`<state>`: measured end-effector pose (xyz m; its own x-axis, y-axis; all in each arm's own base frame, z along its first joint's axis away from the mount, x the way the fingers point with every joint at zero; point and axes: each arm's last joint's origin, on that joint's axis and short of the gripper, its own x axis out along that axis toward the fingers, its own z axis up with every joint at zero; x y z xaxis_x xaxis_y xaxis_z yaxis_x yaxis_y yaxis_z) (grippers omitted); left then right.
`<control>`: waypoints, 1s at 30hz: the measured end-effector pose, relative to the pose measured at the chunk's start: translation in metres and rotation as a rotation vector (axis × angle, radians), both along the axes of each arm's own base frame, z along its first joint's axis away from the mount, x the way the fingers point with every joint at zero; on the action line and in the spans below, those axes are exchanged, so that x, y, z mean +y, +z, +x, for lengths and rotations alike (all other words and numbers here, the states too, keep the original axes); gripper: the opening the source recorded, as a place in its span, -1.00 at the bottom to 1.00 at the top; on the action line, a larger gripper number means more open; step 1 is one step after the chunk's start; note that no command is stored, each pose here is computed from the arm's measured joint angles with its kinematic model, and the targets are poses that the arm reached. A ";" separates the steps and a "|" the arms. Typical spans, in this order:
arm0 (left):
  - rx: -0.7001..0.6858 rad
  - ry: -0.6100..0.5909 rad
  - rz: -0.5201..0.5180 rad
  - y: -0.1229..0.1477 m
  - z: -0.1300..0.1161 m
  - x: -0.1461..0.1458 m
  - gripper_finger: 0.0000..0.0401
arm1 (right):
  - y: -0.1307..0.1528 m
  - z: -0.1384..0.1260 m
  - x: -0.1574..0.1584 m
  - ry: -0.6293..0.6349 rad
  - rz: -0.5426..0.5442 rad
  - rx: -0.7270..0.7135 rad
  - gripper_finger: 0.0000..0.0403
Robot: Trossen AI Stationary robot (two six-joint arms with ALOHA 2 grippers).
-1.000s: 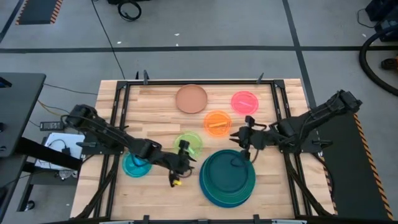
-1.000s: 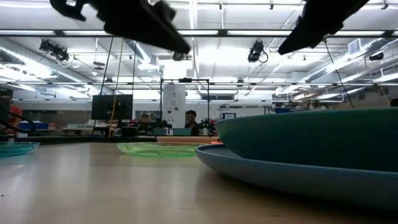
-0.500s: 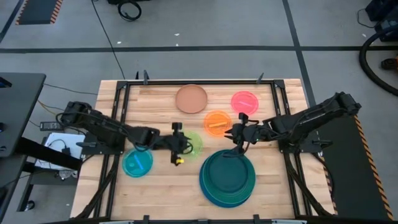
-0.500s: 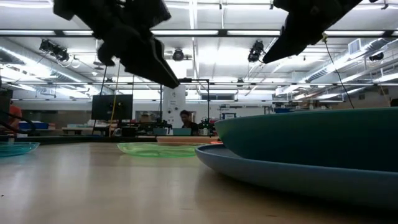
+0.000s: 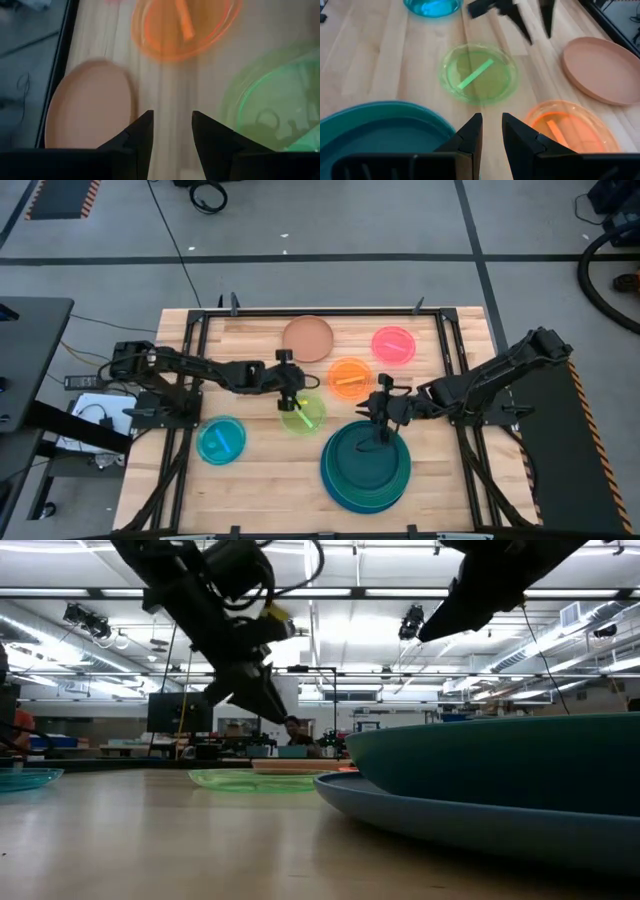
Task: Stack plastic plates
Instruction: Stack the brown plate on the top of the dark blue plate
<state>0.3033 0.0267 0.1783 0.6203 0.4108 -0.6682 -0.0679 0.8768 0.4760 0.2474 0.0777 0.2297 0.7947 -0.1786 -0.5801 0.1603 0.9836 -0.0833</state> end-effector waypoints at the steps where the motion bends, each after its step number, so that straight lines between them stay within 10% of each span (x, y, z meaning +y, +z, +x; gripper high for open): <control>1: -0.009 0.010 0.001 -0.001 0.002 0.003 -0.29 | -0.001 0.000 0.004 0.001 -0.005 -0.006 -0.59; 30: 0.115 0.147 -0.080 -0.029 -0.011 0.090 -0.30 | -0.035 -0.003 0.044 -0.089 -0.145 -0.056 -0.59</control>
<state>0.2920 0.1165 0.1493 0.4751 0.4341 -0.7654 -0.1467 0.8967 0.4175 0.2446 0.1219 0.1944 0.8021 -0.3284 -0.4988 0.2549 0.9436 -0.2113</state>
